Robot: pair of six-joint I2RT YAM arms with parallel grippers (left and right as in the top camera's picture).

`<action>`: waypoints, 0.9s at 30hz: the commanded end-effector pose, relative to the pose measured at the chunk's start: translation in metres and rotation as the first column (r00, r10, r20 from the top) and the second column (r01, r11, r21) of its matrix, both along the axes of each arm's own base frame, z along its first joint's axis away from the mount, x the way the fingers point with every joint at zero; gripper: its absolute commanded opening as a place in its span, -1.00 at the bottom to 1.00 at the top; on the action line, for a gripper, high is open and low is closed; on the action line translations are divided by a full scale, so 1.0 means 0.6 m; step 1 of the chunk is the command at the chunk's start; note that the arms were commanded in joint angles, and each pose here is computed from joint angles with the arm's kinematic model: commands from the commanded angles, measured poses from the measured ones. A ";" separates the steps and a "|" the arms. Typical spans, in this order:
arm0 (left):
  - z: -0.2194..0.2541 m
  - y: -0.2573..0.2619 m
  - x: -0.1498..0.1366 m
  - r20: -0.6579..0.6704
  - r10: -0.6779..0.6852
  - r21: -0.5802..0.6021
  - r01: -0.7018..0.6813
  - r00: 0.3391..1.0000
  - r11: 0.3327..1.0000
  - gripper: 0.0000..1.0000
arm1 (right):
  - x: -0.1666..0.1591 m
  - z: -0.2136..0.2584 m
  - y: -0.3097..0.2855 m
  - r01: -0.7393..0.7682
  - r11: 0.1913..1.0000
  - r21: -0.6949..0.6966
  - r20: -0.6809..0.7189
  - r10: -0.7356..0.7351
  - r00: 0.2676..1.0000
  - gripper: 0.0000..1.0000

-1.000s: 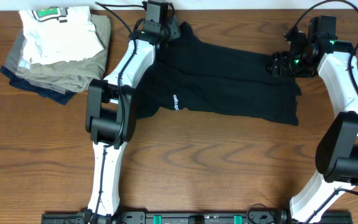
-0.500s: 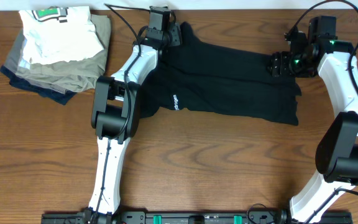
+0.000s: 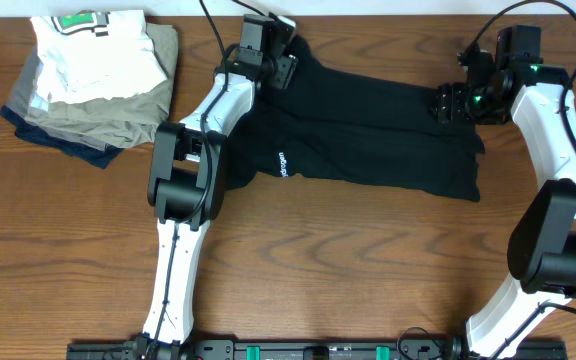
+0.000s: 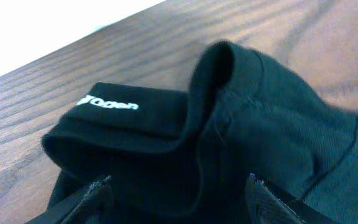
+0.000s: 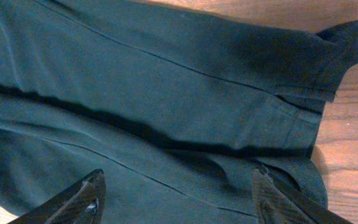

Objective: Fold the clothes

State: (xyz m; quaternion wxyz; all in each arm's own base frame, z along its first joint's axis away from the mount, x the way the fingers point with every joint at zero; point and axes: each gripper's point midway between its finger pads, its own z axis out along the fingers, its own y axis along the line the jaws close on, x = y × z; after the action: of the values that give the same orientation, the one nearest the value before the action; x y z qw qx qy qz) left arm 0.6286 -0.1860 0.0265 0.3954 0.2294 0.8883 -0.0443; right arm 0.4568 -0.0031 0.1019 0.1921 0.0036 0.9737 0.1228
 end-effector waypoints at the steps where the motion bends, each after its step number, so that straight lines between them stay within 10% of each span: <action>1: -0.028 0.001 -0.007 -0.012 -0.084 0.078 0.085 0.996 0.993 0.37 | 0.006 0.005 0.009 -0.002 1.000 0.016 0.008 0.002 1.000 0.47; 27: -0.079 -0.014 -0.001 -0.010 -0.083 0.021 0.083 0.997 0.996 -0.24 | 0.007 0.005 0.009 -0.002 1.000 0.014 0.011 0.001 1.000 0.47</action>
State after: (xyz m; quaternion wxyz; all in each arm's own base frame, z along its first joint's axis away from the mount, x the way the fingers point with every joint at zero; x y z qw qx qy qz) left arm 0.6339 -0.2006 0.0108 0.4137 0.2813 0.8641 -0.0554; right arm 0.4577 -0.0032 0.1024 0.1941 0.0033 0.9733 0.1226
